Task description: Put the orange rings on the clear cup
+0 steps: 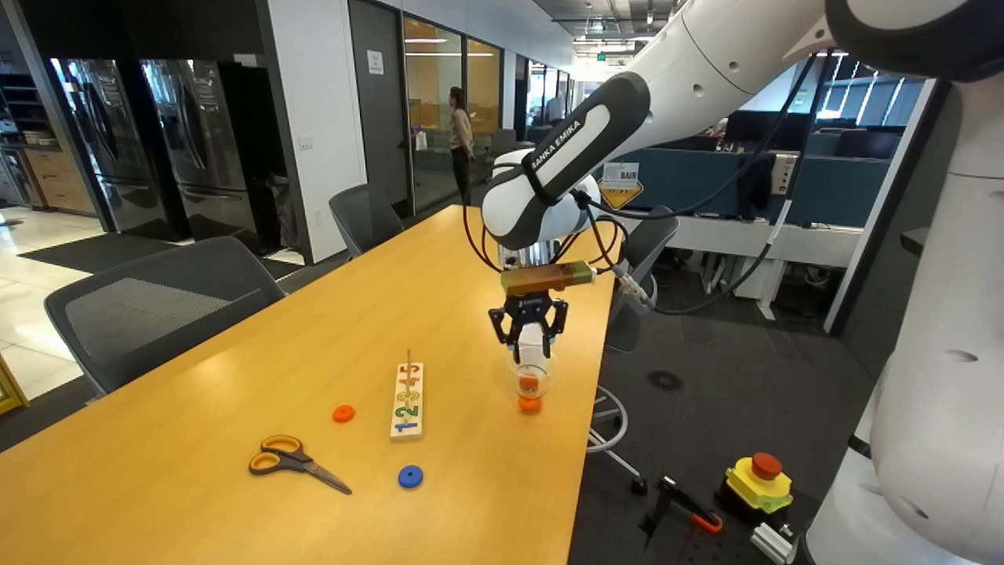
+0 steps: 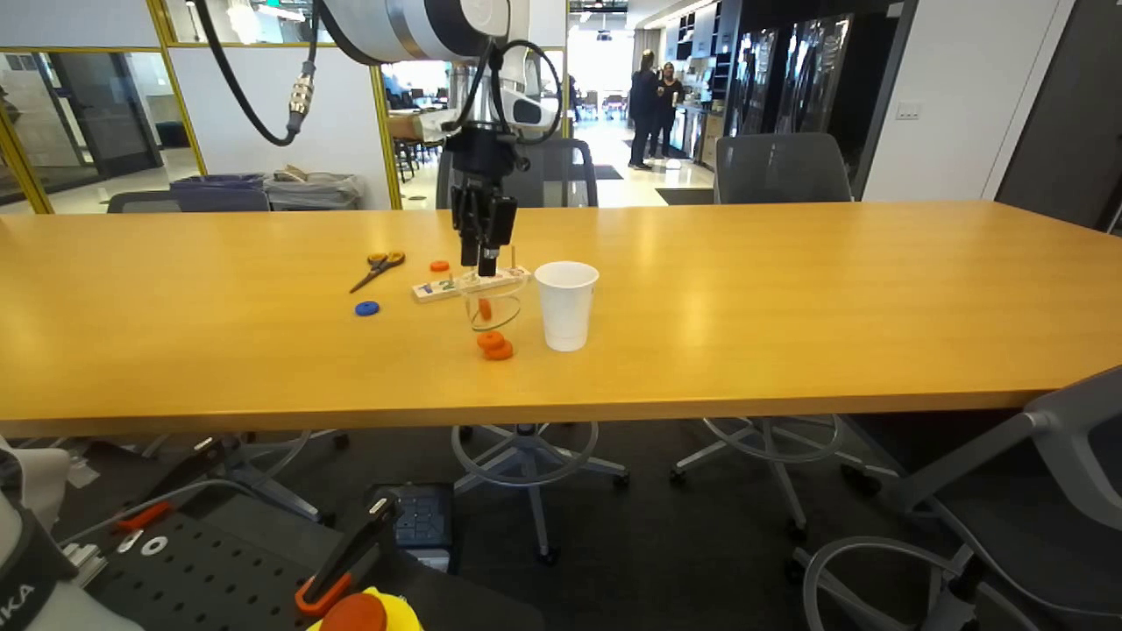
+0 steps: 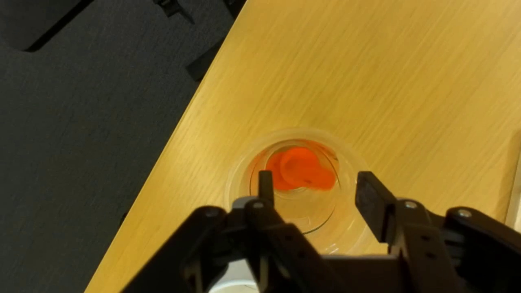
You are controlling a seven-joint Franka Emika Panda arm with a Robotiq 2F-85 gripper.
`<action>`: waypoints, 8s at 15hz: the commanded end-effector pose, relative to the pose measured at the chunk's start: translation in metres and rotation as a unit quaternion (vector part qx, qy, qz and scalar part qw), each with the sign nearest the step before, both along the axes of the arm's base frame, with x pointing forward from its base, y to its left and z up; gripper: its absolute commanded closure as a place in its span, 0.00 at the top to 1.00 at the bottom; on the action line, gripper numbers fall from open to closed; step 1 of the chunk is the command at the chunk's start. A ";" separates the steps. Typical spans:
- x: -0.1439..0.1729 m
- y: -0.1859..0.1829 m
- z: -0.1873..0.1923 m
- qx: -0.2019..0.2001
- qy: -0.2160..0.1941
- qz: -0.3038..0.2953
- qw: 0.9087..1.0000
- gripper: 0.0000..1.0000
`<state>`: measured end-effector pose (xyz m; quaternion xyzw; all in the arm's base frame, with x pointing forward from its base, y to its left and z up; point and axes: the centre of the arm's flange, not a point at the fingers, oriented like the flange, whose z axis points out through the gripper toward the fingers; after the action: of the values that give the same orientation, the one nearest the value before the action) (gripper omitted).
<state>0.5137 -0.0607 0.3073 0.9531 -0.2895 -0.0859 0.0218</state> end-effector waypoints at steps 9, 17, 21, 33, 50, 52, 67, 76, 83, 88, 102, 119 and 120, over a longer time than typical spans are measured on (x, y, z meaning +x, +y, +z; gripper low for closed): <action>0.051 0.055 0.018 0.002 -0.036 0.051 0.998 1.00; 0.124 0.153 -0.026 0.031 -0.040 0.202 0.978 1.00; 0.163 0.168 -0.049 0.045 -0.046 0.247 0.967 1.00; 0.215 0.217 -0.070 0.071 -0.063 0.329 0.939 1.00; 0.227 0.246 -0.111 0.066 -0.075 0.335 0.937 1.00; 0.230 0.246 -0.113 0.068 -0.075 0.334 0.937 1.00; 0.235 0.233 -0.112 0.046 -0.083 0.325 0.941 0.19; 0.193 0.177 -0.040 0.011 -0.109 0.252 0.962 0.20; 0.136 0.102 0.027 -0.008 -0.108 0.172 0.979 0.20; 0.075 0.055 0.054 -0.017 -0.092 0.119 0.988 0.20; -0.010 -0.001 0.027 -0.001 -0.013 0.050 0.999 0.20; -0.008 -0.004 0.010 0.014 -0.060 0.021 0.998 0.20; -0.007 -0.005 0.010 0.013 -0.063 0.020 0.998 0.20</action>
<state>0.5108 -0.0645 0.3135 0.9649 -0.2578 -0.0499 0.0013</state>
